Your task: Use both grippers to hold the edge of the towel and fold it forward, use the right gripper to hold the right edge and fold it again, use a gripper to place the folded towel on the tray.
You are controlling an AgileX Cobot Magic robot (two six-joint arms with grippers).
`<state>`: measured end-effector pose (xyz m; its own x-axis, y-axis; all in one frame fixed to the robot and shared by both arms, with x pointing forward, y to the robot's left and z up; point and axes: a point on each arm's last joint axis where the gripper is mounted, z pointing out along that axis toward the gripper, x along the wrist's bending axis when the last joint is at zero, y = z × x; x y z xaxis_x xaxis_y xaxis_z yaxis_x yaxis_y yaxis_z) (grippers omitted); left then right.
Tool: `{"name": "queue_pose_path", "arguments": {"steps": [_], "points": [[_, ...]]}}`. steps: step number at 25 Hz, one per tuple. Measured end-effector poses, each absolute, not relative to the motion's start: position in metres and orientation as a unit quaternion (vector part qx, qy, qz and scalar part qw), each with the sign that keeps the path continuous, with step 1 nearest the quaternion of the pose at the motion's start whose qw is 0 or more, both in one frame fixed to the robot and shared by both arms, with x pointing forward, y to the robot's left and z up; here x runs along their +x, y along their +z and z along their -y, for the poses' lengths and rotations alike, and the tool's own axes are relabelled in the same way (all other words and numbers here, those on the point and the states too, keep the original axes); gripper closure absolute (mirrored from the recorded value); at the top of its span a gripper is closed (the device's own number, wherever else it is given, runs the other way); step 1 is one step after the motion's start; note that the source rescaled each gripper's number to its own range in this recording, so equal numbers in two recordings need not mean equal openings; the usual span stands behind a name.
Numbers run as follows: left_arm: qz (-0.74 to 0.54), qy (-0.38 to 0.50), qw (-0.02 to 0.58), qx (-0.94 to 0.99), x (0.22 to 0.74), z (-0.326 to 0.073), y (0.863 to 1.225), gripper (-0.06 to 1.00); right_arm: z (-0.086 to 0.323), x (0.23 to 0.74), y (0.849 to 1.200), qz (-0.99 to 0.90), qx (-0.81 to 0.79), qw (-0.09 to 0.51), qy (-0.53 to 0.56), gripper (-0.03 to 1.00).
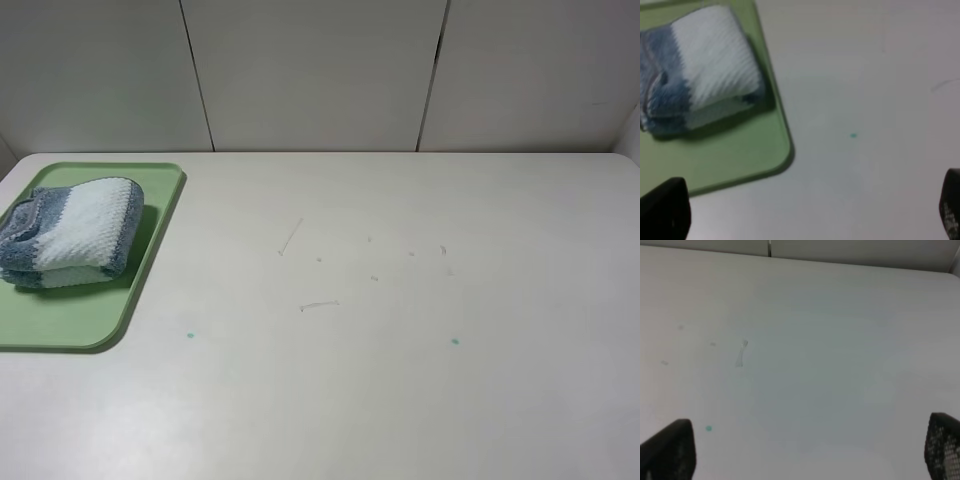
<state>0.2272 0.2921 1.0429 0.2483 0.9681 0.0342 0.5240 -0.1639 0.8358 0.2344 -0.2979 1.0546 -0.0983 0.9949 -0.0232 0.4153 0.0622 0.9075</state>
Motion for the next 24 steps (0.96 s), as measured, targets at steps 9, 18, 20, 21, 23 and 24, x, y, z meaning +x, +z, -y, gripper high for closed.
{"name": "queue_pose_path", "arguments": {"steps": [9,18,20,21,23,24], "points": [[-0.526,0.303,0.367,0.705,0.2265,-0.2913,1.0427,-0.06,0.2979,0.2344,1.0546,-0.628,0.561,0.369,0.393,-0.03],[-0.526,0.303,0.367,0.705,0.2265,-0.2914,1.0427,-0.06,0.2979,0.2344,1.0546,-0.628,0.561,0.369,0.393,-0.03],[-0.526,0.303,0.367,0.705,0.2265,-0.2914,1.0427,-0.06,0.2979,0.2344,1.0546,-0.628,0.561,0.369,0.393,-0.03],[-0.526,0.303,0.367,0.705,0.2265,-0.2914,1.0427,-0.06,0.2979,0.2344,1.0546,-0.628,0.561,0.369,0.393,-0.03],[-0.526,0.303,0.367,0.705,0.2265,-0.2914,1.0427,-0.06,0.2979,0.2344,1.0546,-0.628,0.561,0.369,0.393,-0.03],[-0.526,0.303,0.367,0.705,0.2265,-0.2914,1.0427,-0.06,0.2979,0.2344,1.0546,-0.628,0.561,0.369,0.393,-0.03]]}}
